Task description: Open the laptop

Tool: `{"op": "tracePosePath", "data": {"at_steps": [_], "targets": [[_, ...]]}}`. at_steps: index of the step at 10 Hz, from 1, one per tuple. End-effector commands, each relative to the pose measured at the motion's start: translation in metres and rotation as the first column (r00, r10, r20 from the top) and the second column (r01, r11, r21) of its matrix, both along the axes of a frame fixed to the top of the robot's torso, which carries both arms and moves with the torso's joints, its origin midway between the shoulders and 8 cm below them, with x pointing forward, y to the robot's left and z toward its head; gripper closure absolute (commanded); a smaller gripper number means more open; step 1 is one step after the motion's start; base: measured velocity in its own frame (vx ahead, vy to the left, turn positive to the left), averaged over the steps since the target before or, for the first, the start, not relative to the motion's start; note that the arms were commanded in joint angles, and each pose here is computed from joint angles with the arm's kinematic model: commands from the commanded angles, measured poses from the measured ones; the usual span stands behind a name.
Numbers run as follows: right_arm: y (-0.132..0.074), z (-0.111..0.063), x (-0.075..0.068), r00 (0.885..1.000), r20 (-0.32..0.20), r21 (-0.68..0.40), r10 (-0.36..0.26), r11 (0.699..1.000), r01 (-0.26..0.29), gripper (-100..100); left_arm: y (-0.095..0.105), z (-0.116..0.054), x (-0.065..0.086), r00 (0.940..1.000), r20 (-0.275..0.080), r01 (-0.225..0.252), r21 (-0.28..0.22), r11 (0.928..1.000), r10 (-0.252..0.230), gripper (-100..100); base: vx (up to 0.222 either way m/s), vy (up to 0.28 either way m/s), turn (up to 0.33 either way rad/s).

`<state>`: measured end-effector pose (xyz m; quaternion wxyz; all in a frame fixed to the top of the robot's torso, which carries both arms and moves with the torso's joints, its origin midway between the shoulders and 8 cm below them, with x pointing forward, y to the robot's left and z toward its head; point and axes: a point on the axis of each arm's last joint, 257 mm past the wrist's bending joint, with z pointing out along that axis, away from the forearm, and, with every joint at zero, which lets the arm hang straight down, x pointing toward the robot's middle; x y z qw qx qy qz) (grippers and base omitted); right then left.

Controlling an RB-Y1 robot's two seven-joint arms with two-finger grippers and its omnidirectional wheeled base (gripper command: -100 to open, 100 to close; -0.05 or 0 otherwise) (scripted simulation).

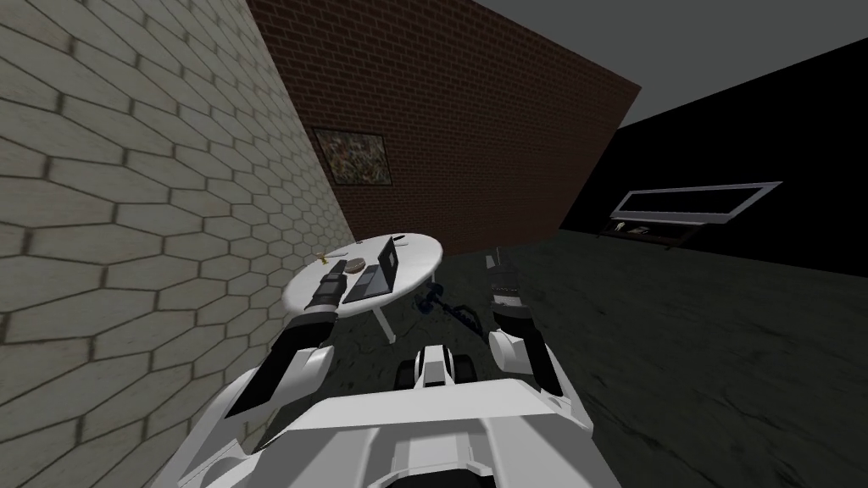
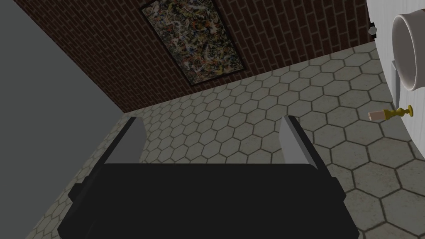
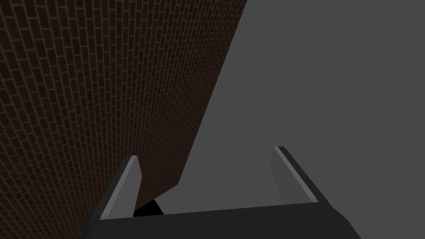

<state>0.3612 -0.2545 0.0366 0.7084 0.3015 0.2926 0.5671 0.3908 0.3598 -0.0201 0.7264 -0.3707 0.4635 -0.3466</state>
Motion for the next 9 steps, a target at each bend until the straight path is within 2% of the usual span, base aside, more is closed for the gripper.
{"op": "tracePosePath", "data": {"at_steps": [1, 3, 6, 7, 9], "targets": [[0.0, 0.0, 0.0, 1.0, 0.0, 0.0, 0.0, 1.0, 0.0, 0, 0.012, -0.007, 0.002, 0.998, -0.051, -0.037, 0.004, 0.9993, 0.037, -100, 0.074, -0.14, 0.082], [0.0, 0.0, 0.0, 1.0, 0.0, 0.0, 0.0, 1.0, 0.0, 0, 0.018, -0.013, 0.002, 0.9951, -0.081, -0.056, 0.006, 0.9984, 0.056, -100, 0.091, -0.127, 0.055], [0.0, 0.0, 0.0, 1.0, 0.0, 0.0, 0.0, 1.0, 0.0, 0, 0.035, -0.021, 0.003, 0.9834, -0.149, -0.1, 0.03, 0.9945, 0.104, -100, 0.095, -0.145, 0.068], [0.0, 0.0, 0.0, 1.0, 0.0, 0.0, 0.0, 1.0, 0.0, 0, 0.036, -0.024, 0.003, 0.9819, -0.157, -0.103, 0.028, 0.9943, 0.106, -100, 0.064, -0.134, 0.034], [0.0, 0.0, 0.0, 1.0, 0.0, 0.0, 0.0, 1.0, 0.0, 0, 0.047, -0.029, 0.002, 0.9704, -0.199, -0.129, 0.048, 0.9904, 0.136, -100, 0.078, -0.103, 0.055]]}}
